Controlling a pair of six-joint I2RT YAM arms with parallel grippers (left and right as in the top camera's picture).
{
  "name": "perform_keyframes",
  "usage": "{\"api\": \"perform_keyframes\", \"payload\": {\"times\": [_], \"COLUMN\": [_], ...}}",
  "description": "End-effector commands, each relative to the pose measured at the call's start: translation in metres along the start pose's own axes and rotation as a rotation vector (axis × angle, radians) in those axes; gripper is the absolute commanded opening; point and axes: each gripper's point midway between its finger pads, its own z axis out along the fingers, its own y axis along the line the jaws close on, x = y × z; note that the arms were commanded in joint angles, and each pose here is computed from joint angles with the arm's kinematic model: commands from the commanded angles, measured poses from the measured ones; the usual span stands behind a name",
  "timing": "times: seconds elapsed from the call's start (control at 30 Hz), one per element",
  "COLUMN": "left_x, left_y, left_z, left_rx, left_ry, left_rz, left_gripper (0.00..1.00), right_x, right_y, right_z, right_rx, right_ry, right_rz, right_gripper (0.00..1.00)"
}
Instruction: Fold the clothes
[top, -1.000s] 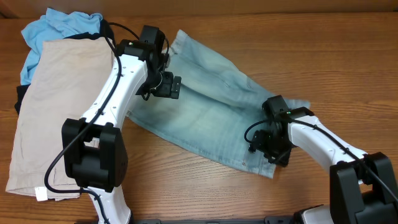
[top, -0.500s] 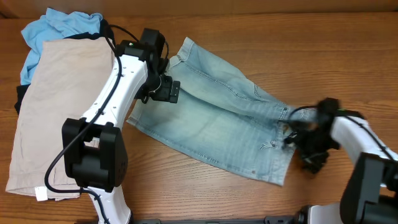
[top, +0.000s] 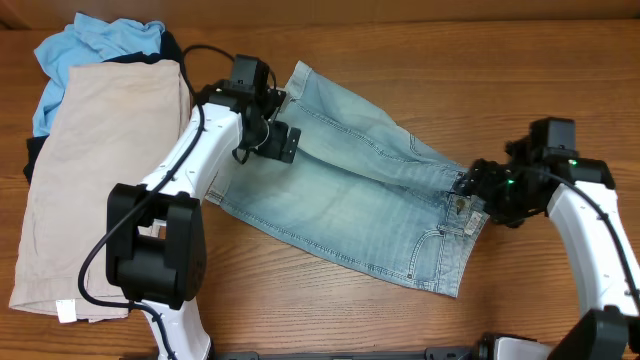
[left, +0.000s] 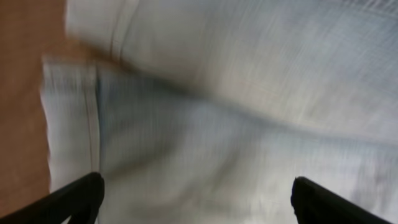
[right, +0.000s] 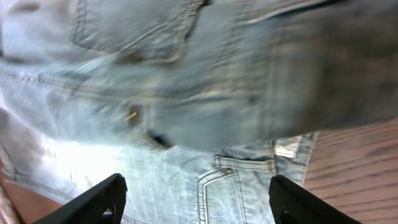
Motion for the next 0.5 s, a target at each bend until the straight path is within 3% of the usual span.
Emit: {"api": "perform_keyframes", "payload": {"times": [0.0, 0.2, 0.3, 0.47], "left_x": [-0.035, -0.09, -0.091, -0.082], "left_y": [-0.012, -0.004, 0.0, 0.02], "left_z": [0.001, 0.0, 0.017, 0.045], "left_rx": [0.007, -0.05, -0.06, -0.099], "left_ry": [-0.146, -0.365, -0.362, -0.307], "left_rz": [0.174, 0.218, 0.235, 0.206], "left_gripper": [0.97, 0.91, 0.8, 0.81], "right_x": [0.009, 0.021, 0.025, 0.027], "right_y": [0.016, 0.028, 0.031, 0.032], "right_z": [0.001, 0.008, 0.009, 0.01], "right_rx": [0.01, 0.052, 0.058, 0.06], "right_ry": [0.009, 0.02, 0.027, 0.031], "right_rz": [-0.091, -0.14, -0.147, -0.156], "right_gripper": [0.77, 0.77, 0.77, 0.77]}}
